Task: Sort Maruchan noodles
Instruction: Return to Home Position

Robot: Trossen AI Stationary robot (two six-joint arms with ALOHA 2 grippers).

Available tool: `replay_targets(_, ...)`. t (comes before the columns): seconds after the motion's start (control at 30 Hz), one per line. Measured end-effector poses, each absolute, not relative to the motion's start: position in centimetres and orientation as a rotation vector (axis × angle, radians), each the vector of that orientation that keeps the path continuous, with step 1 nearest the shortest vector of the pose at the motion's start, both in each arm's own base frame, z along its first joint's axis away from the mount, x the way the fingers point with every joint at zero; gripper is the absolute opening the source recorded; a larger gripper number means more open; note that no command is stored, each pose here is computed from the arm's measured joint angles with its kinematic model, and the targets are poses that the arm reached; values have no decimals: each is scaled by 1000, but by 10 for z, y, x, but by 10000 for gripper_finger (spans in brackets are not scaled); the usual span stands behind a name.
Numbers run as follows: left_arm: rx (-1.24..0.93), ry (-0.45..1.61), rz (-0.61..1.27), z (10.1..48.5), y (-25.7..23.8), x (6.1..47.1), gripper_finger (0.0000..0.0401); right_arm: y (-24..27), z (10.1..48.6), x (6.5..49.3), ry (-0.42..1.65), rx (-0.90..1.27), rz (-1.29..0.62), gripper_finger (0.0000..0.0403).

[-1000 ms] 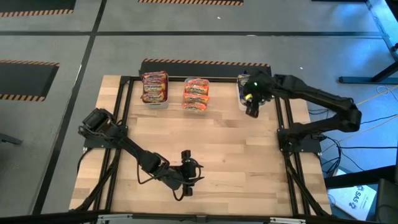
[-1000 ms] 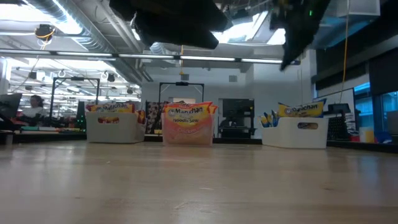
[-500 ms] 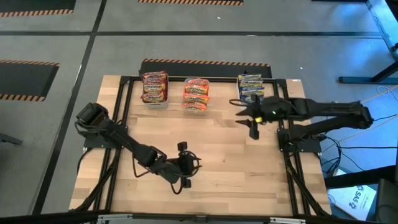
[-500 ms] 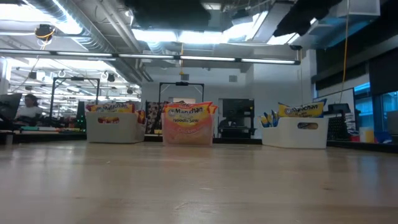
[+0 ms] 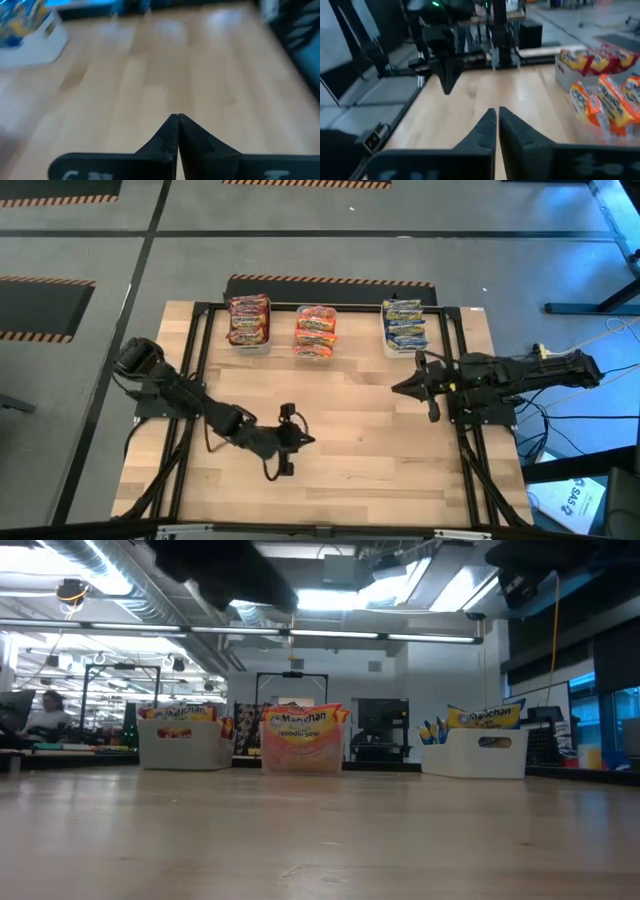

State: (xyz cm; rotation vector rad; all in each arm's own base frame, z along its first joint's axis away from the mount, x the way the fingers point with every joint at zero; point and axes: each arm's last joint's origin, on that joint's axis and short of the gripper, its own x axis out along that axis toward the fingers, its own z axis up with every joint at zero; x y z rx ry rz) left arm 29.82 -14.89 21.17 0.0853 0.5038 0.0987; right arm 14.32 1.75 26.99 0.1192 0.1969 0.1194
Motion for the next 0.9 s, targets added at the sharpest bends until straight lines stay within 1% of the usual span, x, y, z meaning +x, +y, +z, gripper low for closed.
replay_targets(0.13,22,402,-15,218,-125,281,2,17,262,136,101,129,152,16)
replay_targets(0.3,-32,272,-67,221,-88,250,2,16,251,131,48,96,146,2)
replay_targets(0.43,-66,207,-52,219,-59,226,1,15,244,128,22,81,126,6)
replay_targets(0.53,-66,156,-43,216,-41,208,2,15,240,125,-4,74,128,2)
replay_targets(0.67,-85,86,-16,211,-18,184,1,15,231,122,-75,83,133,2)
replay_targets(0.9,-111,-18,50,197,6,147,3,14,210,117,-106,149,137,1)
